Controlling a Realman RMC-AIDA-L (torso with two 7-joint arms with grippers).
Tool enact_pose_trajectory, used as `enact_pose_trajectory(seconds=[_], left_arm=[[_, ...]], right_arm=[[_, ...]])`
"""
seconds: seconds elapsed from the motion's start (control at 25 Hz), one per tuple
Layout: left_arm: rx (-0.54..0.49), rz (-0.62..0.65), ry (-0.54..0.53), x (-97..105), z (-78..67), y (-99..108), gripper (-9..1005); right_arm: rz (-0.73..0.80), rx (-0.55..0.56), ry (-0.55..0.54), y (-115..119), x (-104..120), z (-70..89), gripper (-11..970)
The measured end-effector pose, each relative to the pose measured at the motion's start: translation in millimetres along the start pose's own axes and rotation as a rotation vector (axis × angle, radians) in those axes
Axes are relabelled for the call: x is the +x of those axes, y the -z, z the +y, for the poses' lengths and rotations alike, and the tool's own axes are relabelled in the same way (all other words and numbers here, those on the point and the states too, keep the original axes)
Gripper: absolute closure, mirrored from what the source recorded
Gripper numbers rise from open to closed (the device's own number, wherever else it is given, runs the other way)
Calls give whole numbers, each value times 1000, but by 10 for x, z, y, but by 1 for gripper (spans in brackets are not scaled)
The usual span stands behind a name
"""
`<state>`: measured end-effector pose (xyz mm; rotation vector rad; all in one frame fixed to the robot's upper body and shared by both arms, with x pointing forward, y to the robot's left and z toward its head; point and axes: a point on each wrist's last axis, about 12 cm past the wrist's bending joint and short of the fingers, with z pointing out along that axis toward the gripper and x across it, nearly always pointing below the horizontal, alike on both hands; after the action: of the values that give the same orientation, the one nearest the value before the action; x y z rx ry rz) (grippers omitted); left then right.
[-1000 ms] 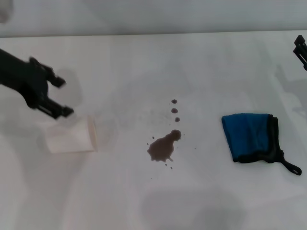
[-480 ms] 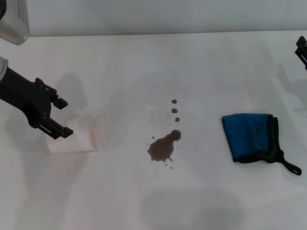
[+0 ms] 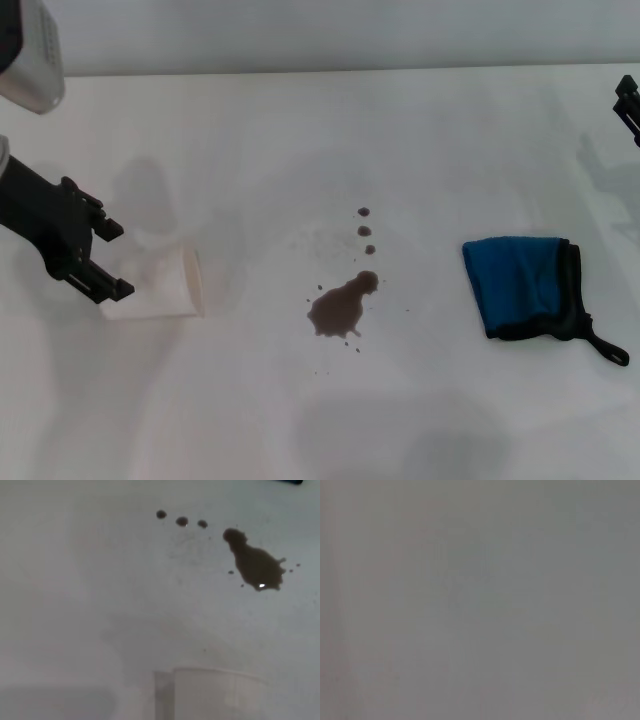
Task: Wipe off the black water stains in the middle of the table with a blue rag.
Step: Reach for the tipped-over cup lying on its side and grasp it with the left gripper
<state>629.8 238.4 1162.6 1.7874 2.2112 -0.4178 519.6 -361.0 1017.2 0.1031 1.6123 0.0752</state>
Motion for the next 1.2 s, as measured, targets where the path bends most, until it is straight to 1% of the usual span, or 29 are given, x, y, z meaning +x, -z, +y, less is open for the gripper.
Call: enact_pose_trajectory(seconds=[0.12, 0.36, 0.52, 1.0, 1.2], left_arm=[[6, 12, -14, -11, 0, -66, 149], [37, 8, -52, -52, -37, -276, 149], [39, 22, -64, -35, -50, -374, 150], [16, 29, -53, 23, -60, -538, 152], [17, 27, -52, 19, -64, -556, 156]], right_arm=[[17, 7, -2, 6, 23, -6, 101], [24, 14, -1, 31, 40, -25, 102], [26, 19, 0, 48, 44, -44, 103], [34, 22, 4, 17, 36, -51, 104], [35, 22, 3, 12, 39, -44, 105]])
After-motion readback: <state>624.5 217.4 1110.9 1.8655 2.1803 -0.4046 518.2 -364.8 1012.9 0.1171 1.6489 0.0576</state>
